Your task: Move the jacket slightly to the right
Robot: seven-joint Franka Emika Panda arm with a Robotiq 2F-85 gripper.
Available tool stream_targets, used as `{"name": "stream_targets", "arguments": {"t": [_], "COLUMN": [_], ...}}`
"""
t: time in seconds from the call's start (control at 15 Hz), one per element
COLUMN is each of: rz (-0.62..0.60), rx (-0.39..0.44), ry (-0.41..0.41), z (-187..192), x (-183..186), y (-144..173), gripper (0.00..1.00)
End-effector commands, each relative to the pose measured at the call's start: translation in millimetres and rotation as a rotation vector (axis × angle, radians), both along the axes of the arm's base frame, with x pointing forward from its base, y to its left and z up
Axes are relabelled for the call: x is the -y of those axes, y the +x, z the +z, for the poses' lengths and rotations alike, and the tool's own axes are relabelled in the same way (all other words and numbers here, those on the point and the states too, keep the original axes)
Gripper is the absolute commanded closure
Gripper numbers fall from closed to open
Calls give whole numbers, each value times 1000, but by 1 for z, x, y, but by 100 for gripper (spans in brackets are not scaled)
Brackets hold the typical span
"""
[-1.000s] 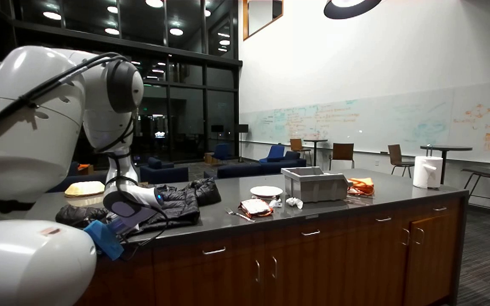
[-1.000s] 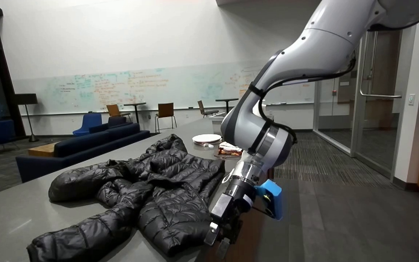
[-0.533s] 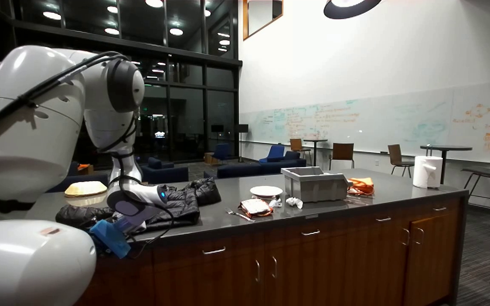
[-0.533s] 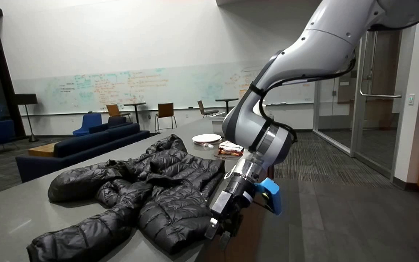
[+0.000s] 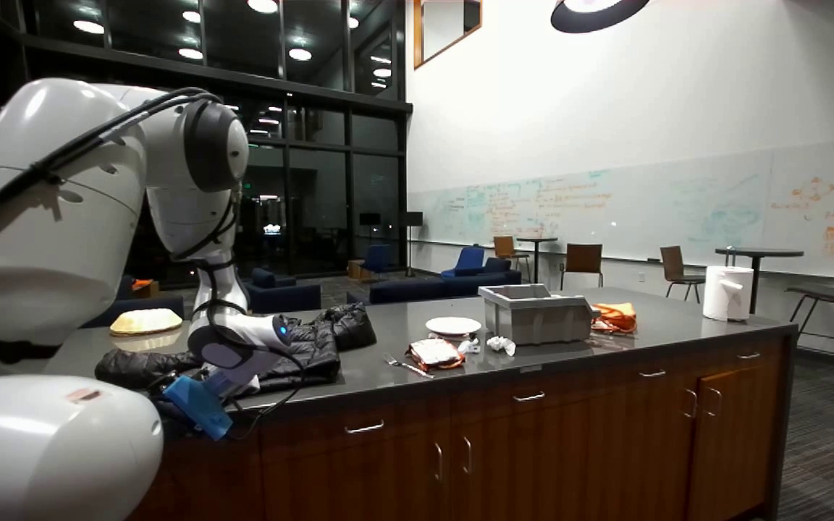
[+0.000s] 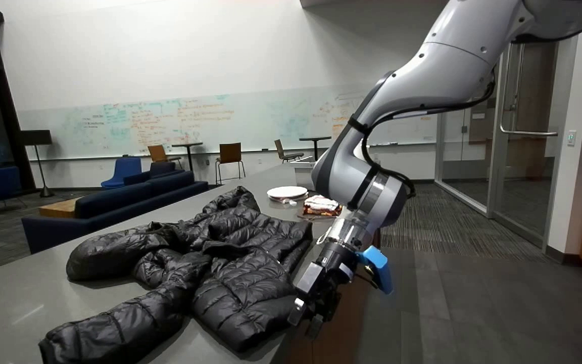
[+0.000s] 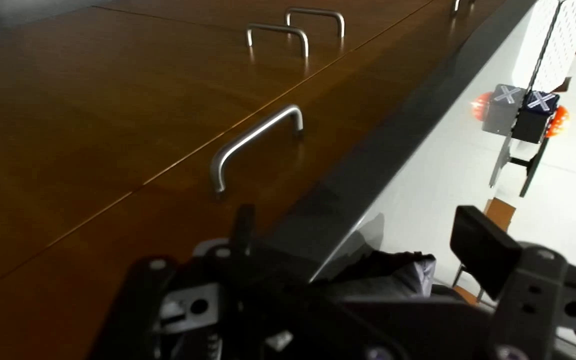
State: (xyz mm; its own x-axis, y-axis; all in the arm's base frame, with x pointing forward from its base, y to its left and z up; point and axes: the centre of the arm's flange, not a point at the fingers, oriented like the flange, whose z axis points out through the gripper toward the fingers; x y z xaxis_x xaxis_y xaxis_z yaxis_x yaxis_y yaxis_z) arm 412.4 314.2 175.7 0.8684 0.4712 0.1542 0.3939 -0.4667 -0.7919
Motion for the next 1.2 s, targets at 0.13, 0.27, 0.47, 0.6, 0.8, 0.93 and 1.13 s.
{"name": "stream_targets", "arguments": {"t": [0.13,0.27,0.47,0.6,0.8,0.93,1.13], "rz": [-116,-139,-166,-174,-179,-183,-187], "rx": [2,-4,-9,-9,-8,-10,-14], "ry": [2,-5,-2,-6,-13,-13,-12], "z": [3,3,5,6,7,7,2], "x": [29,35,44,47,50,53,56], "y": [-1,1,2,3,4,5,5], "gripper": [0,0,0,0,0,0,0]}}
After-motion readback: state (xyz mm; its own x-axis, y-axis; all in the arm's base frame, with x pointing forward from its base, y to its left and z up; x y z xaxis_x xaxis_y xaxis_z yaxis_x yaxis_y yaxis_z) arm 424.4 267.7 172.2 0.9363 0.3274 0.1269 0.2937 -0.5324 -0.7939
